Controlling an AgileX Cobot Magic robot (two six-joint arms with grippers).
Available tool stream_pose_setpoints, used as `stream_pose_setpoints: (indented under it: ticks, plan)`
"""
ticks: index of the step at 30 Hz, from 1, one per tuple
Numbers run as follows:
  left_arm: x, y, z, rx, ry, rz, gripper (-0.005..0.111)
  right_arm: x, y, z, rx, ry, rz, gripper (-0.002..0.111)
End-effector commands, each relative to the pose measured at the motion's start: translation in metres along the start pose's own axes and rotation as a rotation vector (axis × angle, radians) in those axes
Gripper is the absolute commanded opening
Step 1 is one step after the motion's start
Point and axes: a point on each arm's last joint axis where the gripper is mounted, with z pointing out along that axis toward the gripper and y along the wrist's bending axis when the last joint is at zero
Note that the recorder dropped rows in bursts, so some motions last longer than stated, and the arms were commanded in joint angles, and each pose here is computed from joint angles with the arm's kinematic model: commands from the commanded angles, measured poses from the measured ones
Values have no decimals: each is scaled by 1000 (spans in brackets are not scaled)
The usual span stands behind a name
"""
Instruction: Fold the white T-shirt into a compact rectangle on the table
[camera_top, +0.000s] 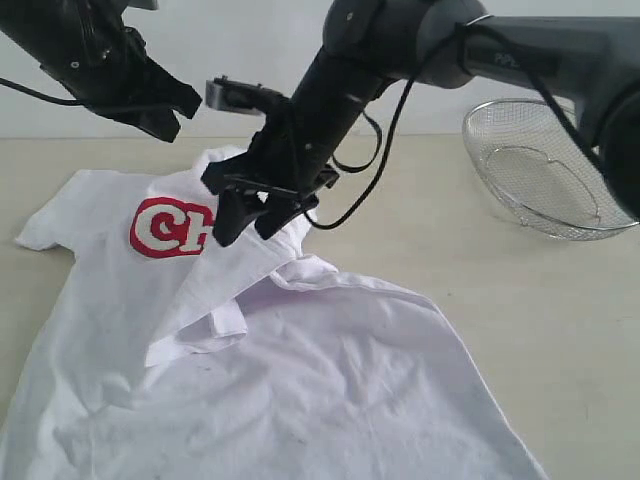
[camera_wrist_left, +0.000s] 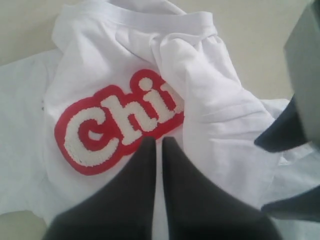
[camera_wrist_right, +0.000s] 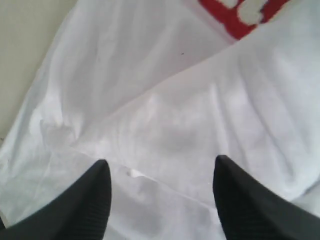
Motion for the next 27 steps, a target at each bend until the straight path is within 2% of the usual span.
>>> stream_pose_setpoints:
  ticks: [1, 5, 8, 14, 17, 22, 27]
  plan:
    - [1, -2, 2, 10, 7, -16, 5, 1, -24, -25, 26, -46, 47, 54]
    - [6, 4, 8, -10, -1, -25, 5, 3, -43, -34, 49, -75, 79, 54]
    - [10, 20, 3, -57, -34, -114, 5, 1, -45, -35, 64, -99, 78, 54]
    - [19, 62, -36, -166, -119, -269, 5, 1, -49, -23, 76, -90, 87, 54]
    - [26, 76, -59, -200, -162, -327, 5, 5, -55, -12, 68, -57, 105, 54]
    - [34, 87, -88, -244, -214, -362, 5, 4, -56, -9, 59, -73, 135, 54]
    - [34, 85, -102, -254, -243, -360, 5, 3, -47, 4, 46, -50, 122, 54]
